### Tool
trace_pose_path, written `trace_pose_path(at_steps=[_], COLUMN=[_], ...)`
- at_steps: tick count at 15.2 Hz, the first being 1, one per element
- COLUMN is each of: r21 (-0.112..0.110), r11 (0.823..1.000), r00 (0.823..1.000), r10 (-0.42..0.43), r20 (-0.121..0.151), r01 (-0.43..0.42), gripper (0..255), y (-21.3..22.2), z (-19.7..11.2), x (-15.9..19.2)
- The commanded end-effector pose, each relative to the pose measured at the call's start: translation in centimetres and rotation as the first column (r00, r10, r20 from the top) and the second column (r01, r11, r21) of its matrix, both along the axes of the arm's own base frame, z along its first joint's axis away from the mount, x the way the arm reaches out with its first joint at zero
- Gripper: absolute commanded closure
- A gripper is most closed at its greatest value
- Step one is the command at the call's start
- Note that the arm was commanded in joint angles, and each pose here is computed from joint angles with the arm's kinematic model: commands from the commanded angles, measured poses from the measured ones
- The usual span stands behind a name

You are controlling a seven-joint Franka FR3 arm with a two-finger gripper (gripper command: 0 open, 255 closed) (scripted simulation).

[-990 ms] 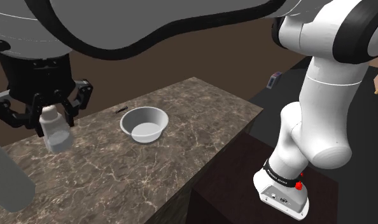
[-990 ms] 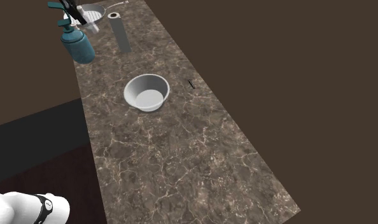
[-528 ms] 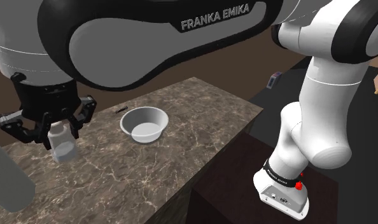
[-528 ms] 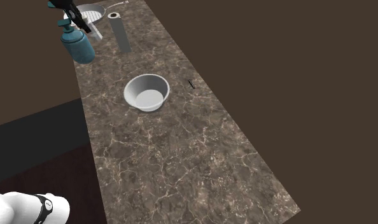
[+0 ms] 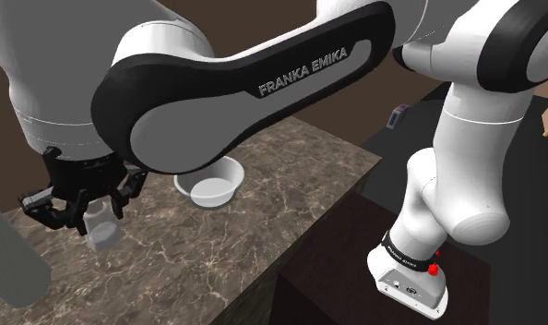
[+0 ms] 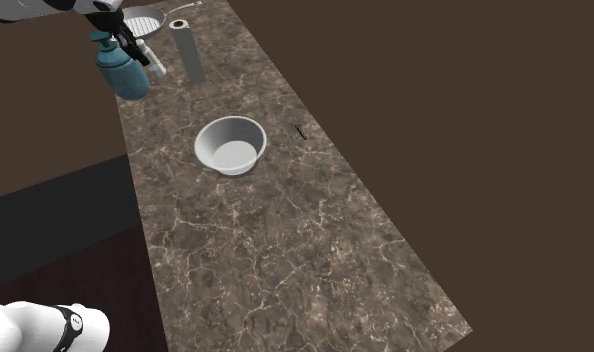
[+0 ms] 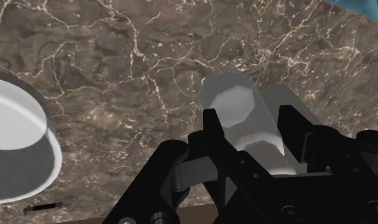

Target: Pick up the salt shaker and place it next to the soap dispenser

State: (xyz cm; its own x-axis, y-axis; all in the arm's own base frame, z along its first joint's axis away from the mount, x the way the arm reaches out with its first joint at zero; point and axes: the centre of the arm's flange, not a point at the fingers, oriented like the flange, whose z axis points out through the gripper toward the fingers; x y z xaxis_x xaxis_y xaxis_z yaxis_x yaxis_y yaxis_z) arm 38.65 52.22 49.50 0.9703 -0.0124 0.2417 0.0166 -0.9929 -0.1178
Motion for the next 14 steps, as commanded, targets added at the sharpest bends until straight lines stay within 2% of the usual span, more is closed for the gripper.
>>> trace_pose_path(at_steps=[1, 14], r21=[0.001, 0.001], r11=[1.000, 1.000], r00=[1.000, 1.000], r10=[0.000, 0.000], r20=[0.000, 0.000], r01=[0.000, 0.000], gripper=[255, 255], y=[0.0, 0.0], z=[-1.0, -7.9], x=[0.0, 0.0])
